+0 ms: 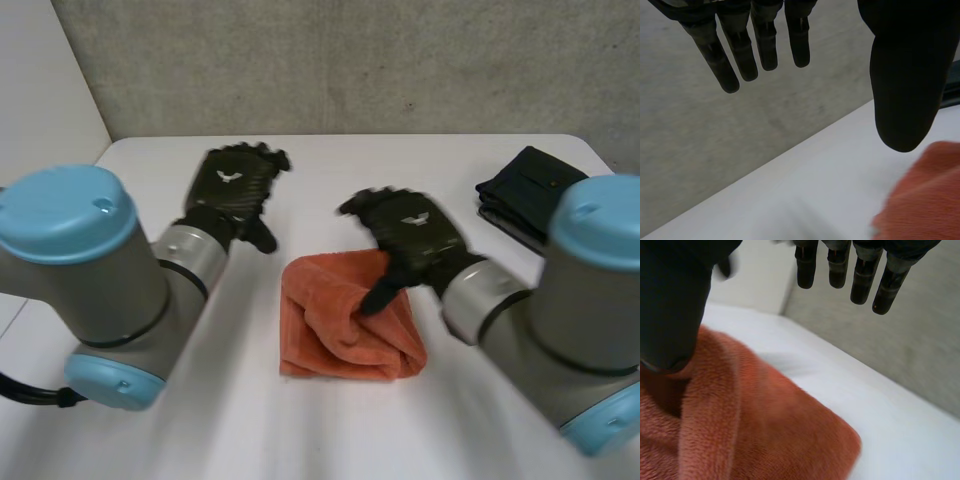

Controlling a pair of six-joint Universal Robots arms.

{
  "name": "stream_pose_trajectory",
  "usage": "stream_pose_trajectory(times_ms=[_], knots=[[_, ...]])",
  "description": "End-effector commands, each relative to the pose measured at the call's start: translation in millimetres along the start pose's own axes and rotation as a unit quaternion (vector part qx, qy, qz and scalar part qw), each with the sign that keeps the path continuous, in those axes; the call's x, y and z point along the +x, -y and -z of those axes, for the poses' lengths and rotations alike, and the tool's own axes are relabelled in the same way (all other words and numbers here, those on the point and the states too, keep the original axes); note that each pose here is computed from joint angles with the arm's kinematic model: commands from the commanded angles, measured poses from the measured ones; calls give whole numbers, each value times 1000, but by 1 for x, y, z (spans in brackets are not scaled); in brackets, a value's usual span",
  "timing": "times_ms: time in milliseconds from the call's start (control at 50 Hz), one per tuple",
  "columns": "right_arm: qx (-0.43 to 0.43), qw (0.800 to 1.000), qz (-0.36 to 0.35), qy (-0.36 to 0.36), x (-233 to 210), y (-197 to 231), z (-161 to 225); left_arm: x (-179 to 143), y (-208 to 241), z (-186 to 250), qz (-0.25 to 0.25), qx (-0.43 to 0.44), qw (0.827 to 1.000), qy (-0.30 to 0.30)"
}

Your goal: Fold the laundry.

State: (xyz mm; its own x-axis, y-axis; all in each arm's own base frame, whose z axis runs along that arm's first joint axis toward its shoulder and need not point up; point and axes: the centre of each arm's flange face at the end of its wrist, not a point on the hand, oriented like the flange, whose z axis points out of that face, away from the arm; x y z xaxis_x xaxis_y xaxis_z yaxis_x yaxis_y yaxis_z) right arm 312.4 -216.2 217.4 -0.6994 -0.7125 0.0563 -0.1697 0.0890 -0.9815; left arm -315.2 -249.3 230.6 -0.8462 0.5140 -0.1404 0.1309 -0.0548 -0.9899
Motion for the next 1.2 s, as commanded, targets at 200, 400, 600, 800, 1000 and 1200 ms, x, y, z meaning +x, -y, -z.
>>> stream_pose_trajectory(times_ms=[200,400,600,800,1000,1200], knots=[[-86,988,-119,-47,41,-38,-3,74,-40,21,27,-82,990,-109],[-99,987,-118,-37,36,-48,-5,71,-49,29,6,-123,989,-82],[-131,984,-113,-32,30,-72,-17,63,-77,28,-87,-161,982,-52],[-162,986,-42,-10,13,-96,-27,55,-99,25,-122,-189,973,-55],[-98,994,2,-48,20,-55,-21,50,-48,20,-106,-117,986,-55],[-1,995,93,-38,-7,-19,10,40,50,29,-41,-14,991,-130]])
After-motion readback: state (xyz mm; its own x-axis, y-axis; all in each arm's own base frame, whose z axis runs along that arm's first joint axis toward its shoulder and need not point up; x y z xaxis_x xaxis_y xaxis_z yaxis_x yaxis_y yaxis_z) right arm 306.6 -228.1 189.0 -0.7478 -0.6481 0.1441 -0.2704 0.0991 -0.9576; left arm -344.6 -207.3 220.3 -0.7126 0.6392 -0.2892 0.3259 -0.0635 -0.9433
